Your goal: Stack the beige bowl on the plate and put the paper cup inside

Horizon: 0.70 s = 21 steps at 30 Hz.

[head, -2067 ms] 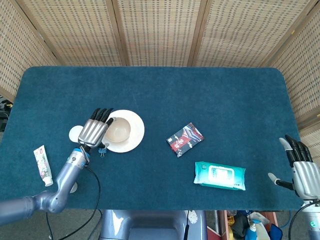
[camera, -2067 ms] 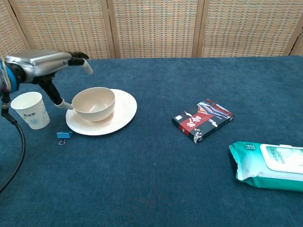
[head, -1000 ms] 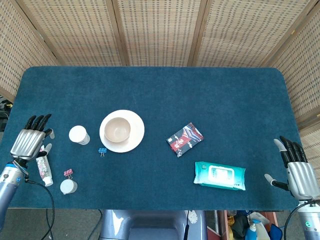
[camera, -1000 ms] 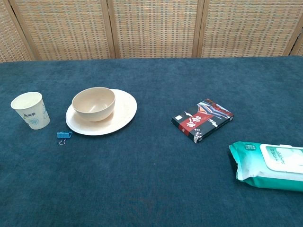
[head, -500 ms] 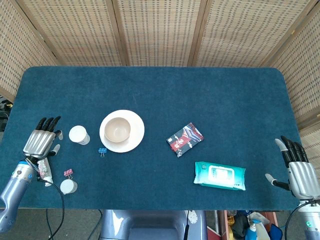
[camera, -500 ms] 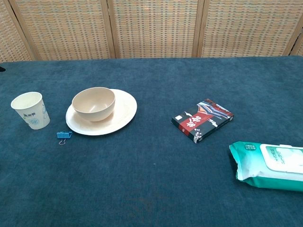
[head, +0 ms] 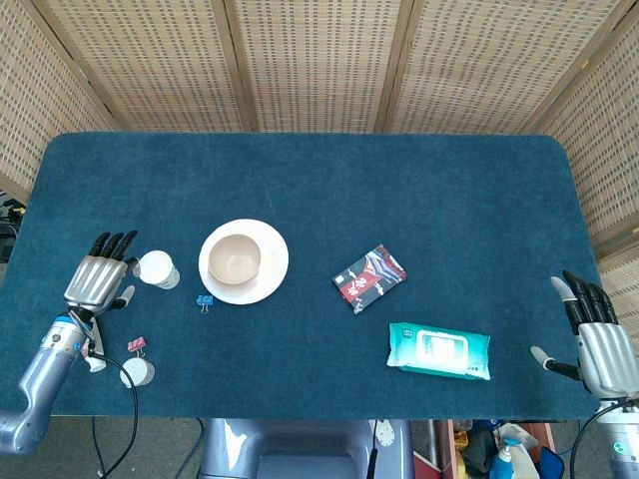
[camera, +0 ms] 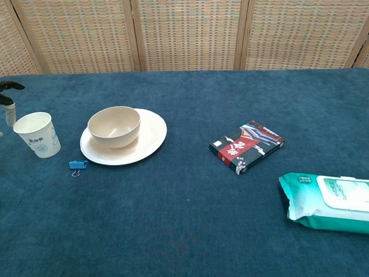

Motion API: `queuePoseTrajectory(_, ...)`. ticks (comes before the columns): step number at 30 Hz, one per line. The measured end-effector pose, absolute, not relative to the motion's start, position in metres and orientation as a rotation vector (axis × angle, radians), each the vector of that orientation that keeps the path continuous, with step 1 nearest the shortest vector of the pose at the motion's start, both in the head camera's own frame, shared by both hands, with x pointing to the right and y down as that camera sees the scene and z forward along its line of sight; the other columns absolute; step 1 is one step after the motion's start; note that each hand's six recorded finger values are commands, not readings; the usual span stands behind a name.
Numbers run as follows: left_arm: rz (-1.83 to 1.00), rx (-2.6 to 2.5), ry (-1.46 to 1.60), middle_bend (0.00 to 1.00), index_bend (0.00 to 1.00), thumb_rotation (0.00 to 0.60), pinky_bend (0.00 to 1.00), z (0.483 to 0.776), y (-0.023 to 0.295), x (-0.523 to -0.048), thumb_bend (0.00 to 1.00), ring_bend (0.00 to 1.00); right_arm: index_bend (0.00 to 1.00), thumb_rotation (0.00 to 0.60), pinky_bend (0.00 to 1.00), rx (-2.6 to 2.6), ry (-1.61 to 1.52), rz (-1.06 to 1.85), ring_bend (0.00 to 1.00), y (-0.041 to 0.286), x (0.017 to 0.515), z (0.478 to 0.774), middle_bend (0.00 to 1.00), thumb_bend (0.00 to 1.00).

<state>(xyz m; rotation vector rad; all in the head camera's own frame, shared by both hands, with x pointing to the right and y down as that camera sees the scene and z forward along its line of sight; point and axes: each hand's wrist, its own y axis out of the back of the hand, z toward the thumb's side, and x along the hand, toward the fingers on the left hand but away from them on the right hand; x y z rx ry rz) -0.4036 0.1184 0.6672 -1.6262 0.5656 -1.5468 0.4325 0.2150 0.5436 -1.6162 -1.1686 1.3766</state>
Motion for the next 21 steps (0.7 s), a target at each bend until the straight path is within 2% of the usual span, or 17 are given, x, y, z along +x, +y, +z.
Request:
queuePoseTrajectory(16,-1.55,-1.618,0.483,0.0,0.45,0.6,0.0,0.69,0.118,-0.384,0.39,0.0,0.0,0.6,0.0,-1.613,-1.177,1.373,0.0,0.215,0.434,0.542,0.0,0.15)
queuePoseTrajectory(21,-1.555,-1.612,0.467,0.0,0.5,0.6,0.0,0.698,0.118,-0.379,0.4,0.0,0.0,0.6,0.0,-1.611,-1.181,1.372,0.0,0.214,0.435,0.542,0.0,0.15)
